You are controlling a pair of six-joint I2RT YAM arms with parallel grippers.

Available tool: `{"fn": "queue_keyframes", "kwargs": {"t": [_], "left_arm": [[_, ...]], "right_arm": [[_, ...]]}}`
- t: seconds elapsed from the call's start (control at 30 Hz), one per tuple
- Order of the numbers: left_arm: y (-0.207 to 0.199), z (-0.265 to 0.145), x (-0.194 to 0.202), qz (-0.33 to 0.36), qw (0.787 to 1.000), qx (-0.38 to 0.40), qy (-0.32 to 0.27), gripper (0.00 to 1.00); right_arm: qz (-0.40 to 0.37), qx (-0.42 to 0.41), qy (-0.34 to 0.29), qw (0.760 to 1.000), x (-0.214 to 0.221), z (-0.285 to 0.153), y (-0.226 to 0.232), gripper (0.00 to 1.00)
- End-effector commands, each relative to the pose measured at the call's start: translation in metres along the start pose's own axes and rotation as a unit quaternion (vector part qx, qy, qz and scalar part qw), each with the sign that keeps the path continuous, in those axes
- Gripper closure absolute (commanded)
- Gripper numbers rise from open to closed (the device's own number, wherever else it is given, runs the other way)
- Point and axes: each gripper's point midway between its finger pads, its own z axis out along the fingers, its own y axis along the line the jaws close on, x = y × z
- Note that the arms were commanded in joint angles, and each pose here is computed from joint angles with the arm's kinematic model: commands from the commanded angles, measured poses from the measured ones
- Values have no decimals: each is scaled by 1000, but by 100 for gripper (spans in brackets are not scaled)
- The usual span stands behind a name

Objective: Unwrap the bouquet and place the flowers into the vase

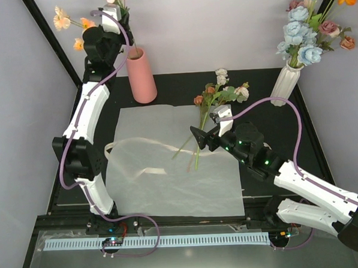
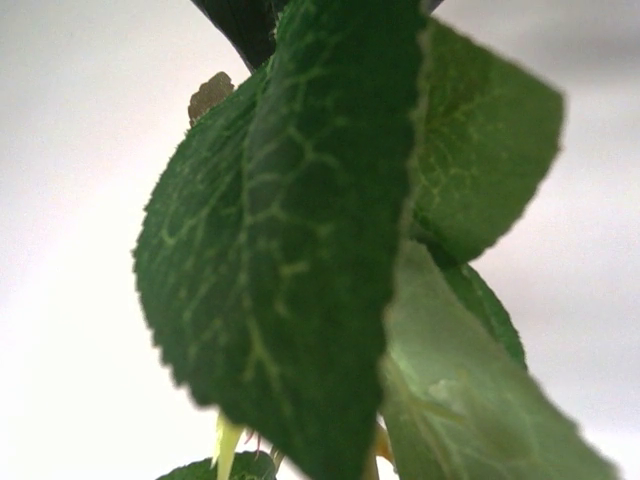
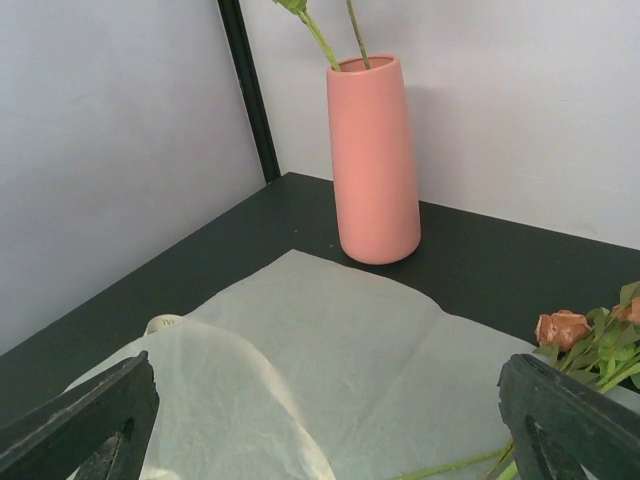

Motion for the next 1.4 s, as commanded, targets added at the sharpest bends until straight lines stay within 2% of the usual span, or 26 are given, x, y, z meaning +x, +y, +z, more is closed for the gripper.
{"fn": "queue_keyframes", "kwargs": {"t": [0.0, 0.17, 0.33, 0.4, 0.47, 0.6, 0.67, 0.87, 0.9, 1.17, 1.37], "left_arm": [[4, 12, 36, -15, 1000, 1, 20, 98], [15, 22, 72, -35, 998, -14, 51, 91], [21, 27, 93, -43, 996, -22, 78, 89], [22, 28, 99, -48, 995, -25, 87, 85], [23, 29, 105, -52, 994, -27, 96, 74], [23, 30, 108, -67, 991, -28, 111, 30], [23, 28, 107, -76, 990, -31, 118, 20], [20, 16, 104, -114, 982, -37, 147, 8], [20, 12, 101, -121, 980, -40, 151, 2], [4, -14, 53, -154, 975, -21, 157, 1], [-16, -42, 13, -161, 974, 15, 155, 1]], "right_arm": [[-3, 13, -5, 1000, -3, 0, -6, 6], [-3, 16, -3, 1000, -1, 1, -7, 6], [-3, 16, -2, 1000, -1, 2, -6, 6], [-3, 16, -1, 1000, 0, 2, -7, 6], [-2, 15, -1, 1000, -1, 2, -6, 6], [-2, 15, 0, 1000, -1, 3, -6, 6], [-1, 15, 0, 1000, -1, 3, -6, 6], [1, 12, 1, 1000, -3, 3, -4, 6], [2, 12, 1, 1000, -3, 3, -4, 6], [13, 35, 7, 999, -6, 6, -11, 6], [40, 108, 18, 993, 1, 10, -36, 3]]}}
